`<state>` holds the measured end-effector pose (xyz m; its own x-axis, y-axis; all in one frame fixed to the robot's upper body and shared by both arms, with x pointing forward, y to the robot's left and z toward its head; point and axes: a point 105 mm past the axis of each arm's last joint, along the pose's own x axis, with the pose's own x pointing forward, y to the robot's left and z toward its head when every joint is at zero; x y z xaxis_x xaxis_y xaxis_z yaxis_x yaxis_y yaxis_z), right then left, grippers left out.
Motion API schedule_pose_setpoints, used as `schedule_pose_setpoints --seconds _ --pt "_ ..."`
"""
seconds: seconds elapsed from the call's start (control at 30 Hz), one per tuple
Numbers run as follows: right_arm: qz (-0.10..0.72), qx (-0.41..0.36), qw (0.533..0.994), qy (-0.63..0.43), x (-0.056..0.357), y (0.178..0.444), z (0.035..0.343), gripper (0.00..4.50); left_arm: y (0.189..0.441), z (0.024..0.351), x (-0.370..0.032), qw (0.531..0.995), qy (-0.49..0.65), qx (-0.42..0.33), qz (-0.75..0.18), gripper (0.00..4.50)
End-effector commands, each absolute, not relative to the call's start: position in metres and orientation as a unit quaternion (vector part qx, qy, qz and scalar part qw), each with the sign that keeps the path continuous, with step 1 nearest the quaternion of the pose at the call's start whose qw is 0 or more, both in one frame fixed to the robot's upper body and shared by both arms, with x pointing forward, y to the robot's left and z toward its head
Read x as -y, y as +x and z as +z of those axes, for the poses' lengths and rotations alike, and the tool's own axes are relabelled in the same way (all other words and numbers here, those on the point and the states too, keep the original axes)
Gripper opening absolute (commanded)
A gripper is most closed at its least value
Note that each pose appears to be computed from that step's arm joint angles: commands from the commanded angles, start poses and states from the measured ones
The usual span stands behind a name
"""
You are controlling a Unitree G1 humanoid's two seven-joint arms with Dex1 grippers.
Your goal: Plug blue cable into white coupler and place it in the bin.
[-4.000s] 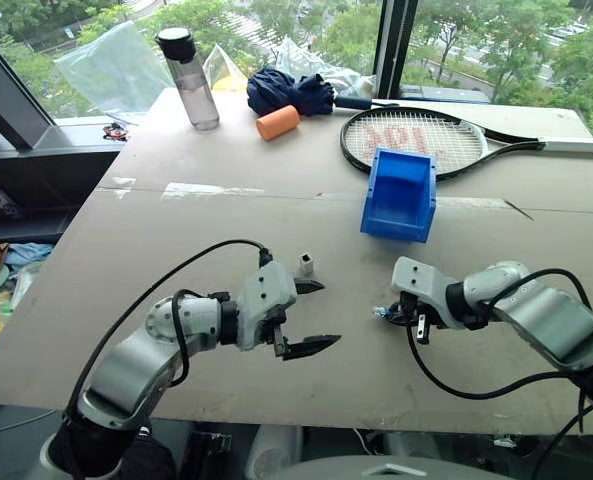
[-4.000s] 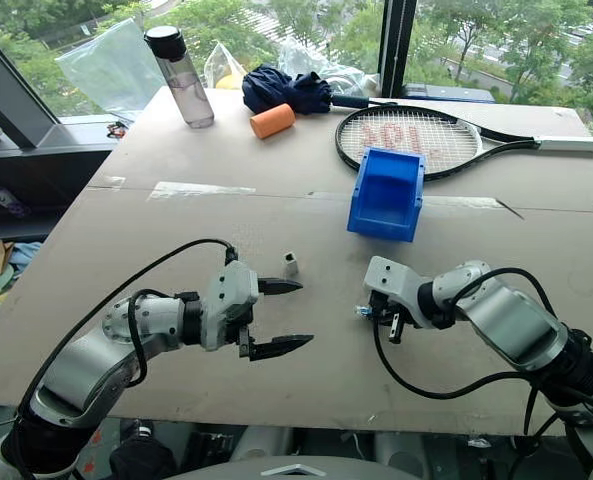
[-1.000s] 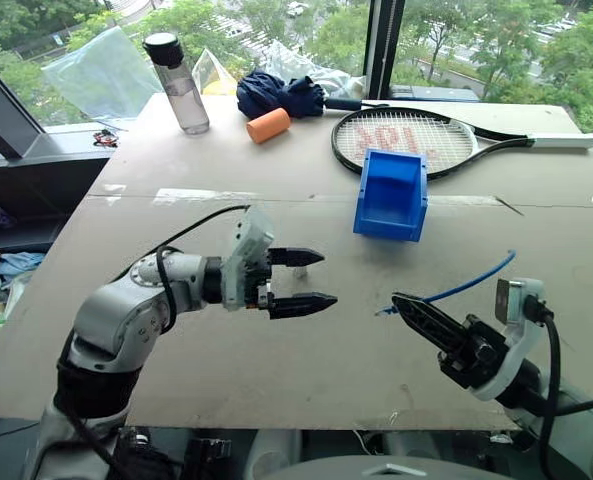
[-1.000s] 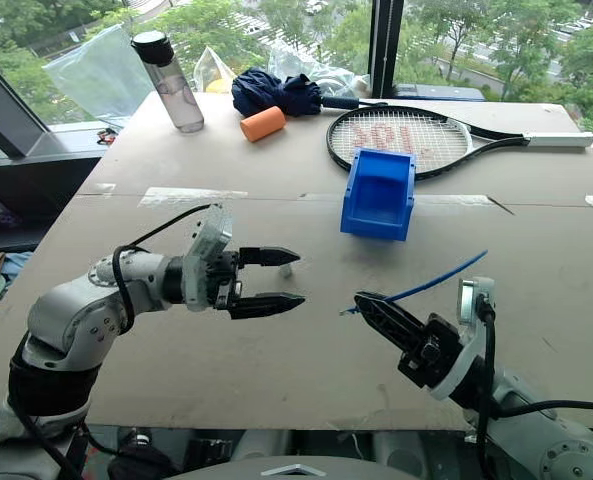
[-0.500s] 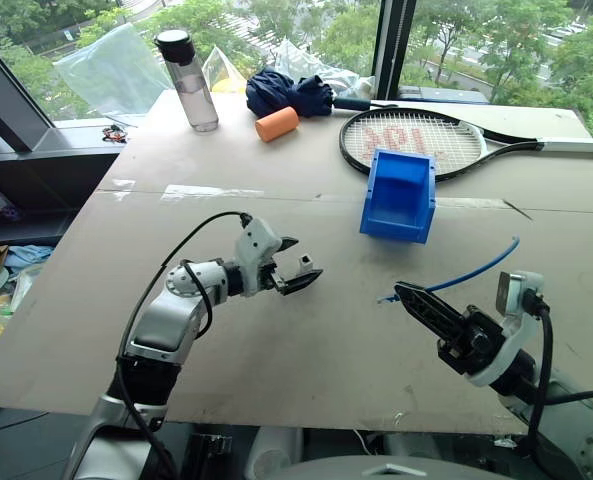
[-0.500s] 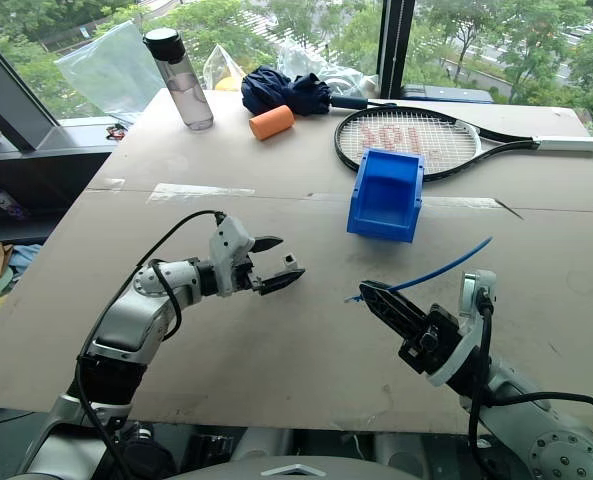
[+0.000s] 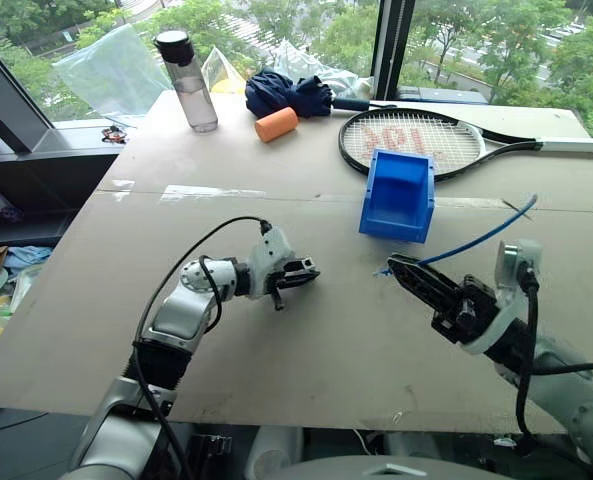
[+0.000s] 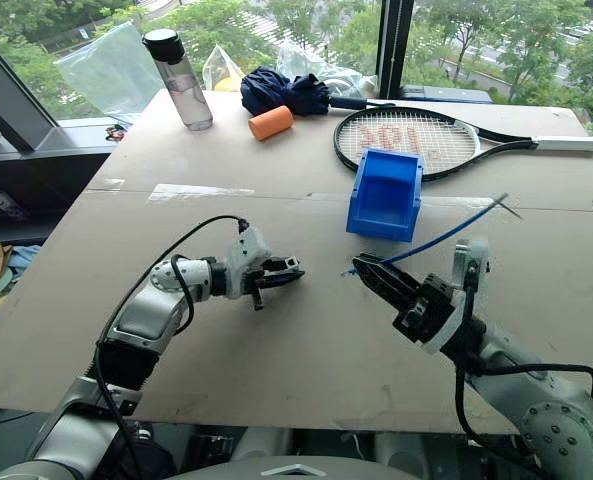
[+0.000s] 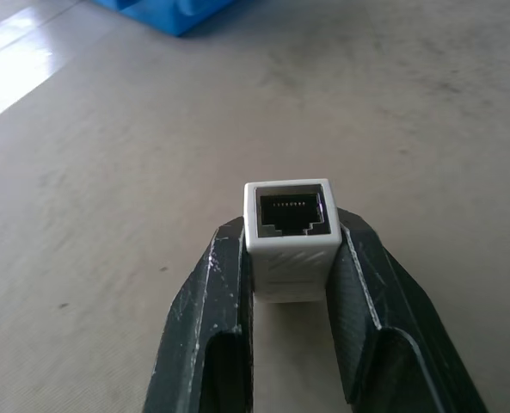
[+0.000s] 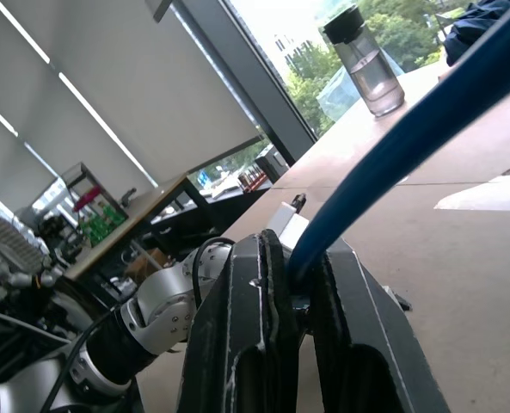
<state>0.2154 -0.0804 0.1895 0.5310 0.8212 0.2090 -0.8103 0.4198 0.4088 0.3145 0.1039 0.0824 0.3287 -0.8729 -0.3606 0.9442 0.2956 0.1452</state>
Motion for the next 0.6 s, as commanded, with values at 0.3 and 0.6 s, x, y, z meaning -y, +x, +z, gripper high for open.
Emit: schedule_pose_setpoints --seconds 0.3,0.6 --pt "0.569 -0.053 0.82 -0.042 0.066 0.248 0.144 0.0 0.294 0.087 -0.048 0.633 0.228 -0.079 -0.736 0.55" --pt "0.594 -0.075 0.797 -0.084 0.066 0.259 0.13 0.0 0.297 0.077 -0.048 0.615 0.25 -0.087 -0.743 0.55"
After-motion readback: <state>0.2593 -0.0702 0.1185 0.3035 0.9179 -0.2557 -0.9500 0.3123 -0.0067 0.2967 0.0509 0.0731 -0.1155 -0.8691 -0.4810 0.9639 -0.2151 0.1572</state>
